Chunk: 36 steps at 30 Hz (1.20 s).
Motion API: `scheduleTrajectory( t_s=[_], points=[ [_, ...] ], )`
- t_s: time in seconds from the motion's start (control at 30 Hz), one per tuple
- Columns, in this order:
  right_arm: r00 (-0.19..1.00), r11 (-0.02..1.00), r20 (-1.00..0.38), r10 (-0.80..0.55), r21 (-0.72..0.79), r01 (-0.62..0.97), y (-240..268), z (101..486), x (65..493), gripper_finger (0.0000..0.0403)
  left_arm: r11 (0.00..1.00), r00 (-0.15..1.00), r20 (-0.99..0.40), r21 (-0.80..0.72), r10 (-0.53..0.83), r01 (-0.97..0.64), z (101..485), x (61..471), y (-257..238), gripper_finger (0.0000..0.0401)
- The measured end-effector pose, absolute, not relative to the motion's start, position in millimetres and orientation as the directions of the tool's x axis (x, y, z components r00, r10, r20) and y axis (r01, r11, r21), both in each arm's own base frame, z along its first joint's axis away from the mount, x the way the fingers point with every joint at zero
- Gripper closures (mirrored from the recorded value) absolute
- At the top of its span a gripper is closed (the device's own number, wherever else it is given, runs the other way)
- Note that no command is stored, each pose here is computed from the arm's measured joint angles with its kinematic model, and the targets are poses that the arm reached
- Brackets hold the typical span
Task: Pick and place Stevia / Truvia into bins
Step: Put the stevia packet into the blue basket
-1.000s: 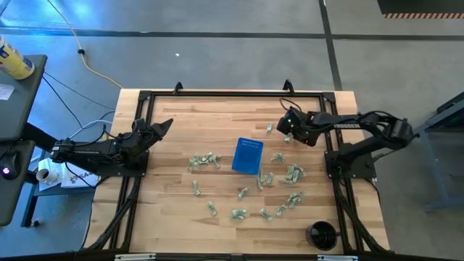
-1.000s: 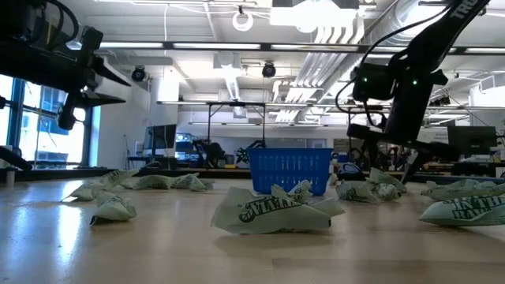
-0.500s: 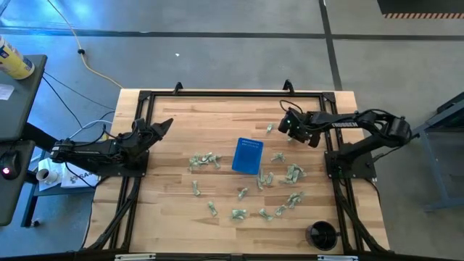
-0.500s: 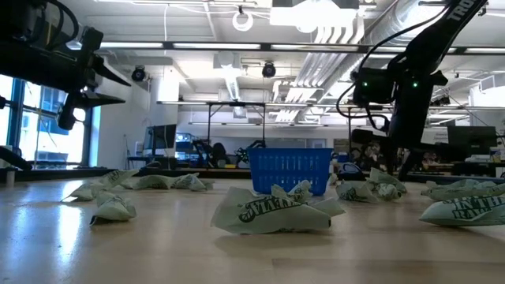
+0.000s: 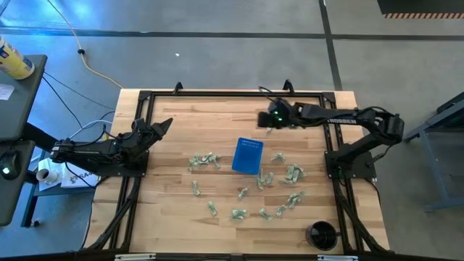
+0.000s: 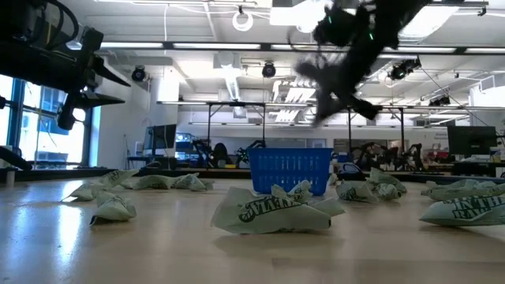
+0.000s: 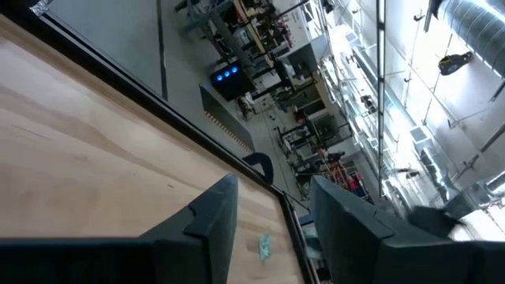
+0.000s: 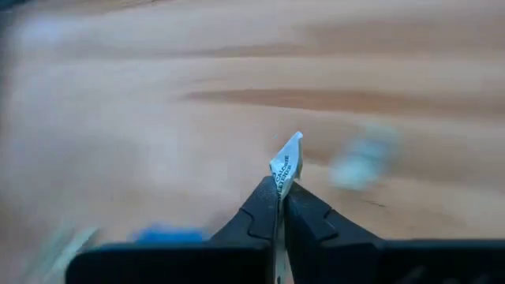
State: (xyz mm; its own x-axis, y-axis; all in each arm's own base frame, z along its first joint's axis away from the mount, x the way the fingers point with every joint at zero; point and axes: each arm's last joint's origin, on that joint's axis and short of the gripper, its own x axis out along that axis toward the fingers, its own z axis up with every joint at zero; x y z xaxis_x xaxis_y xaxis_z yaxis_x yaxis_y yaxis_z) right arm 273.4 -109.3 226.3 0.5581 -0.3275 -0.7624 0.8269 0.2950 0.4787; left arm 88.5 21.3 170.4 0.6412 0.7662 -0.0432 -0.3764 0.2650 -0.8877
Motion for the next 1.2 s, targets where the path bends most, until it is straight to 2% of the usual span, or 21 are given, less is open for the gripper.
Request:
scheduleTrajectory(
  t_s=[0.07,0.17,0.27,0.37,0.5,0.57,0.63,0.7,0.73,0.8,0.87,0.93,1.03,1.2],
  points=[
    [0.628,0.499,-0.742,-0.233,0.463,0.733,-100.1,238.7,289.5,0.04,0.265,0.641,-0.043,-0.888,0.766,-0.376,170.4,88.4,21.3,0.0206],
    [0.647,0.645,-0.755,-0.104,0.444,0.622,-88.2,240.0,311.7,0.0393,0.261,0.631,-0.043,-0.887,0.775,-0.381,170.4,88.1,21.5,0.0206],
    [0.581,0.713,-0.812,-0.054,0.376,0.592,-77.6,229.5,329.8,0.0381,0.26,0.626,-0.043,-0.886,0.779,-0.384,170.4,88.0,21.6,0.0206],
    [0.491,0.733,-0.871,-0.017,0.324,0.599,-69.9,210.1,345.7,0.0364,0.26,0.626,-0.043,-0.886,0.779,-0.384,170.4,88.0,21.6,0.0206],
    [0.415,0.772,-0.91,0.005,0.268,0.576,-60.1,205.1,362.1,0.0321,0.26,0.626,-0.043,-0.886,0.779,-0.384,170.4,88.0,21.6,0.0206],
    [0.353,0.797,-0.935,-0.044,0.181,0.577,-57.6,210.4,363.7,0.0293,0.26,0.627,-0.043,-0.886,0.778,-0.383,170.4,88.0,21.6,0.0206],
    [0.272,0.807,-0.947,-0.169,0.025,0.589,-57.3,218.9,360.9,0.0264,0.262,0.63,-0.043,-0.886,0.775,-0.382,170.4,88.1,21.5,0.0206],
    [0.209,0.773,-0.925,-0.316,-0.123,0.622,-61.9,234.7,355.3,0.0237,0.262,0.633,-0.043,-0.887,0.773,-0.381,170.4,88.2,21.5,0.0206],
    [0.184,0.753,-0.92,-0.347,-0.156,0.64,-67.0,242.2,350.8,0.0226,0.263,0.633,-0.043,-0.887,0.773,-0.38,170.4,88.2,21.5,0.0206],
    [0.124,0.702,-0.953,-0.276,-0.111,0.704,-84.7,246.6,339.3,0.0208,0.262,0.634,-0.043,-0.888,0.772,-0.379,170.4,88.2,21.4,0.0206],
    [0.039,0.587,-0.987,-0.158,-0.062,0.807,-108.1,238.6,322.9,0.0198,0.265,0.642,-0.043,-0.888,0.765,-0.375,170.4,88.5,21.2,0.0206],
    [-0.007,0.473,-0.994,-0.108,-0.057,0.879,-128.2,225.5,310.0,0.0191,0.269,0.653,-0.043,-0.889,0.756,-0.371,170.5,88.8,21.0,0.0206],
    [0.037,0.342,-0.996,-0.081,0.008,0.94,-150.4,217.5,300.8,0.0185,0.271,0.656,-0.043,-0.889,0.753,-0.37,170.5,88.9,20.9,0.0206],
    [0.087,0.269,-0.991,-0.097,0.058,0.961,-168.5,198.3,295.0,0.0178,0.269,0.656,-0.043,-0.89,0.754,-0.368,170.5,88.9,20.9,0.0206]
  ],
)
